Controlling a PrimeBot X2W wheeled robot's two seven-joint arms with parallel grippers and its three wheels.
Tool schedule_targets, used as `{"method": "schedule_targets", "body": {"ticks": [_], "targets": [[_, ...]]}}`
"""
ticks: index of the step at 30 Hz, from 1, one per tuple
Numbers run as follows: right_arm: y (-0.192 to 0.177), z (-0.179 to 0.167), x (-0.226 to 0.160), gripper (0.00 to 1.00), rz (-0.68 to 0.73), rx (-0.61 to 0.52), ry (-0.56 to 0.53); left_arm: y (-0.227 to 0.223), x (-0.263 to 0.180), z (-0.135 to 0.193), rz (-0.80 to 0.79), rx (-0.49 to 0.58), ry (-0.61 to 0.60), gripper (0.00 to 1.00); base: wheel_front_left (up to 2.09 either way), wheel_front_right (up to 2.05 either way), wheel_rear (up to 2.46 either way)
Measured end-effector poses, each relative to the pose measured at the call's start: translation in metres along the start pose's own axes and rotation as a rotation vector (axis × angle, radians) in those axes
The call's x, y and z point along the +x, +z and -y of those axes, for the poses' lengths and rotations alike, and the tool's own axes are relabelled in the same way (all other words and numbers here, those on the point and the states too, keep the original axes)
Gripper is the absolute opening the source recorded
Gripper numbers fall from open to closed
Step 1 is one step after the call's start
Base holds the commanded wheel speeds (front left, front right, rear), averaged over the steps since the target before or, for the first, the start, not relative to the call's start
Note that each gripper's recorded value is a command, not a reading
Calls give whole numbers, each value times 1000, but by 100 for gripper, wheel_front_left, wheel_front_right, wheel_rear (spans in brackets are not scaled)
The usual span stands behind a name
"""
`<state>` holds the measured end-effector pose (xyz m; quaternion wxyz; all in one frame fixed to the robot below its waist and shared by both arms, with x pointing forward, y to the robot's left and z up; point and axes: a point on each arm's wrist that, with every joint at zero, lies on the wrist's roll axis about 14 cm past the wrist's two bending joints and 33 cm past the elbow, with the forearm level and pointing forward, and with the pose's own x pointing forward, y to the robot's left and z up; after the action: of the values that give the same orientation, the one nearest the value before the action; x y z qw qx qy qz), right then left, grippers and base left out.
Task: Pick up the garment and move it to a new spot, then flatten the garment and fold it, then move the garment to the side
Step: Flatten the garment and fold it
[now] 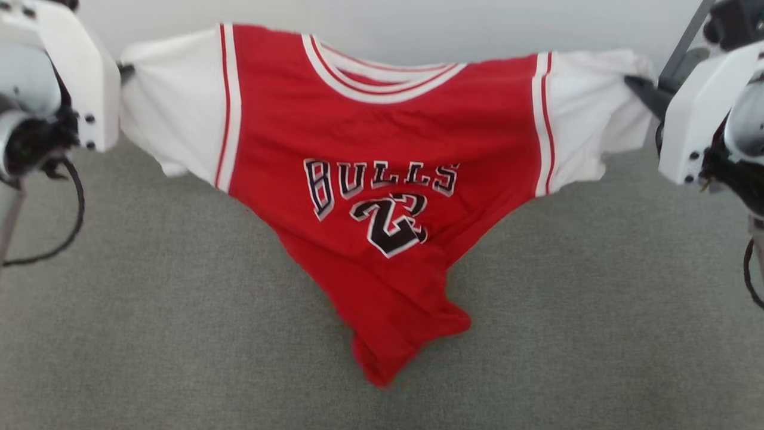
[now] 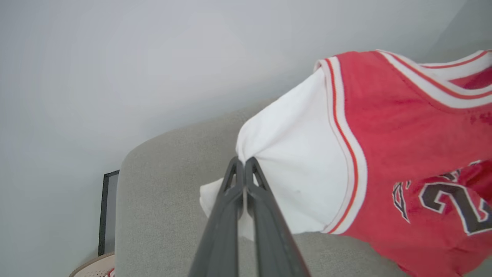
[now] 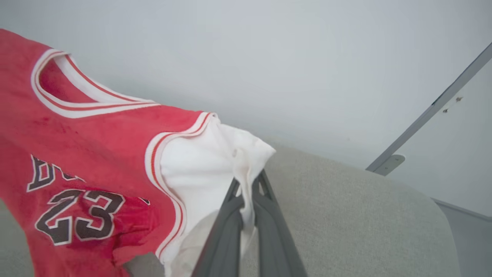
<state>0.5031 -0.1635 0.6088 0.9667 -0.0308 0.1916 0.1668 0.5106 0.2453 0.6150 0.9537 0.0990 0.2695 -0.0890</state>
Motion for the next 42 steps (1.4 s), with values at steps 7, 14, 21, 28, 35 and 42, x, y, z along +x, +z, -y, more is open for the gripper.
{"method": "schedule_targets", "body": {"ticks": [7, 14, 21, 28, 35, 42], "targets": [[56, -6, -31, 0, 154, -34, -9, 54, -36, 0, 134, 44, 19, 0, 0, 0, 0], [93, -4, -45, 0, 254, -40, -30, 98, -52, 2, 246, 78, 27, 0, 0, 0, 0], [119, 5, -37, 0, 339, -41, -60, 127, -43, 2, 328, 102, 39, 0, 0, 0, 0], [135, 22, -20, 0, 400, -49, -108, 149, -26, -2, 409, 126, 67, 0, 0, 0, 0], [166, 41, 7, 0, 565, -114, -185, 201, -14, 3, 630, 199, 98, 0, 0, 0, 0], [195, 49, 26, 0, 783, -204, -234, 250, -17, 2, 913, 257, 155, 0, 0, 0, 0]]}}
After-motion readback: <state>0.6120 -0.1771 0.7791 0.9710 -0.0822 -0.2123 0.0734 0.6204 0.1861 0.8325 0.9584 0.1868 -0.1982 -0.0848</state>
